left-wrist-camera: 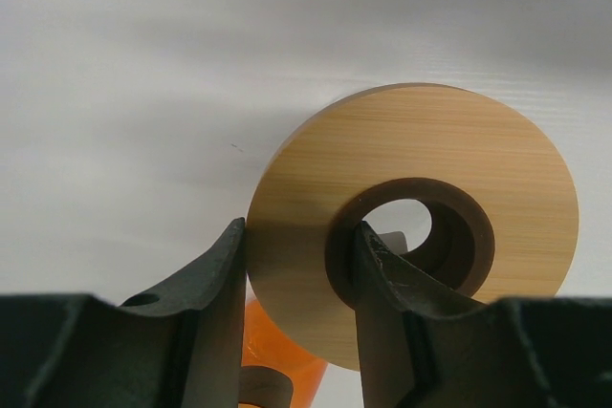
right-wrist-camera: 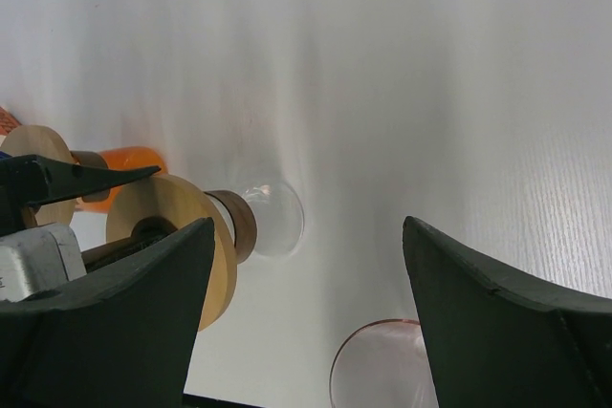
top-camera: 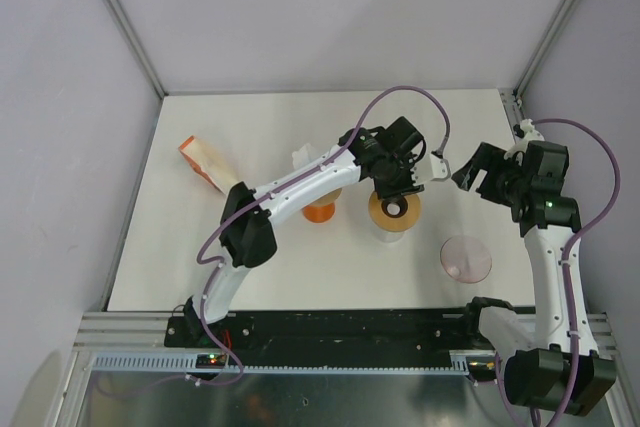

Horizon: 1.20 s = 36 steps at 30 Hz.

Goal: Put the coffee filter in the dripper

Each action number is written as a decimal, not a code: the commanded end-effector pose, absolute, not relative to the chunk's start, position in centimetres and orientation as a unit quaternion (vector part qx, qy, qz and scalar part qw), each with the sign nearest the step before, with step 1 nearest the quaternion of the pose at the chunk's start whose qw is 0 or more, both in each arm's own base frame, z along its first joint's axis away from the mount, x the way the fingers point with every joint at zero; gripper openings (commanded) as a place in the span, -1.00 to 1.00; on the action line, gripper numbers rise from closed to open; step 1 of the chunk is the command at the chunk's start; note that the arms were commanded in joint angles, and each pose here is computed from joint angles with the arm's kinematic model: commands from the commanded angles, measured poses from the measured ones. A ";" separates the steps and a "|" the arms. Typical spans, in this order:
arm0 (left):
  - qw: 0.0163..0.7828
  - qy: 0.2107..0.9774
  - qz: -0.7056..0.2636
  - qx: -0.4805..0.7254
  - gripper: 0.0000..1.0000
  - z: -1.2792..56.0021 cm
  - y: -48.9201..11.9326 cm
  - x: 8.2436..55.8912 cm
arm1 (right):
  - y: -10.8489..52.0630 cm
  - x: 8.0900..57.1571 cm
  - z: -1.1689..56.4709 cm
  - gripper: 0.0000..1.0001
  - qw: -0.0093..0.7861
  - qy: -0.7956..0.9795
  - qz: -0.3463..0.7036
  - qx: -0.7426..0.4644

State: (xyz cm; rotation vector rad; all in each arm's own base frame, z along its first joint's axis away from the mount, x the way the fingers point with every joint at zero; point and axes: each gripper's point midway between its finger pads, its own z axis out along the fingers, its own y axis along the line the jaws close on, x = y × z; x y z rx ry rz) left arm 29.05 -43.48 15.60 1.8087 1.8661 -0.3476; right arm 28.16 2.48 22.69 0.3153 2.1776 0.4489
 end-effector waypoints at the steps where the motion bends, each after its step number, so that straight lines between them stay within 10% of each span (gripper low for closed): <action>1: 0.271 0.675 -0.123 0.675 -0.68 16.1 -44.2 29.5 | 2.8 28.3 24.4 0.69 0.459 0.863 0.181 0.107; 14: 0.310 0.664 -0.137 0.666 0.50 19.7 -44.9 29.7 | 3.2 28.4 24.3 0.69 0.455 0.864 0.188 0.103; 36: 0.415 0.677 -0.219 0.568 0.70 33.7 -39.7 27.5 | 1.6 28.0 23.4 0.66 0.444 0.871 0.152 0.141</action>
